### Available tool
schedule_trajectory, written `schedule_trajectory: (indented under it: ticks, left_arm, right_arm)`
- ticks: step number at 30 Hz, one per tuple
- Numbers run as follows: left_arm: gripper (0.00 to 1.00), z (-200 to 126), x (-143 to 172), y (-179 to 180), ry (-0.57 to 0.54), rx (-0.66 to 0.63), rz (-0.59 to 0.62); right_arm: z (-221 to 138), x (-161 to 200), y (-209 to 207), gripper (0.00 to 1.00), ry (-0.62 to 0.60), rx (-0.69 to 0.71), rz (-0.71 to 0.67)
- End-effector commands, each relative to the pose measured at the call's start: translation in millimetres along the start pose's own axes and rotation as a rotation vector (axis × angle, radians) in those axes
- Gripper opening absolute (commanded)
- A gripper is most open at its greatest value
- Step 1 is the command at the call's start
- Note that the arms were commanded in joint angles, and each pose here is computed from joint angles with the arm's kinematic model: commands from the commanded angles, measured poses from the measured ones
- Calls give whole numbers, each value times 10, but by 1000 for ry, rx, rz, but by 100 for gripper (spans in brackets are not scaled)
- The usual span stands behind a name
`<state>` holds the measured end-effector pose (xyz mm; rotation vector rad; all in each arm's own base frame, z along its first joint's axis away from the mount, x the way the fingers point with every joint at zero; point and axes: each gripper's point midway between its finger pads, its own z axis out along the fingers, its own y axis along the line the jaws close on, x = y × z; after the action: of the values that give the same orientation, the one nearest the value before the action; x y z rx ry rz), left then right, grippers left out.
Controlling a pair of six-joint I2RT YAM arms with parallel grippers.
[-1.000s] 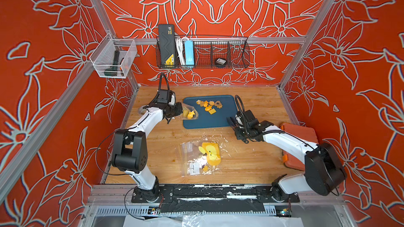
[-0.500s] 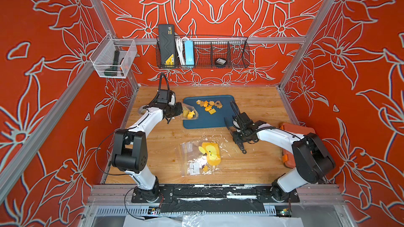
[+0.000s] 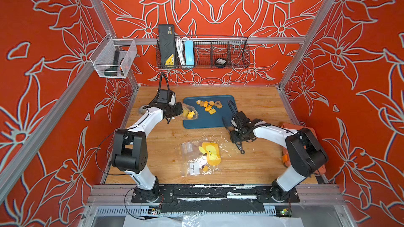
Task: Put the cookies into a resealable bag to prevent moisture
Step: Place the clamp on the tray, then place the ziploc bag at the center of the board.
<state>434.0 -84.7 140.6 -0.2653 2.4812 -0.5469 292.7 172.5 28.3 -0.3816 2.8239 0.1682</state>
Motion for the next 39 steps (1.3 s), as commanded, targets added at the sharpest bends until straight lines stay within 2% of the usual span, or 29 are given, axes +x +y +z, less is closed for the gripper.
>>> schedule_trajectory:
  ticks: [1, 8, 13, 18, 25, 29, 35, 39]
  left_arm:
    - [0, -89, -70, -86, -27, 23, 21]
    - [0, -108, -82, -81, -34, 19, 21]
    - [0, -188, -113, -131, -45, 25, 33]
    - [0, -442, -231, -214, -79, 8, 46]
    - [0, -874, -202, -661, -104, 71, 136]
    - [0, -967, -34, -978, -74, 125, 193]
    - [0, -941, 225, -1411, -10, 221, 224]
    - [0, -869, 435, -1703, 35, 277, 251]
  right_arm:
    - [-63, -147, 47, 72, -35, -19, 6]
    - [-337, -236, 28, 98, -105, -15, 6]
    - [-666, -248, -82, 99, -228, 16, 28]
    - [-1041, -247, -151, 98, -364, 17, 41]
    - [-1464, -268, -145, 98, -508, -29, 63]
    - [-1564, -271, -96, 98, -529, -62, 50]
    - [-1594, -269, 224, 96, -472, -226, -6]
    - [-1609, -283, 201, 92, -483, -217, 7]
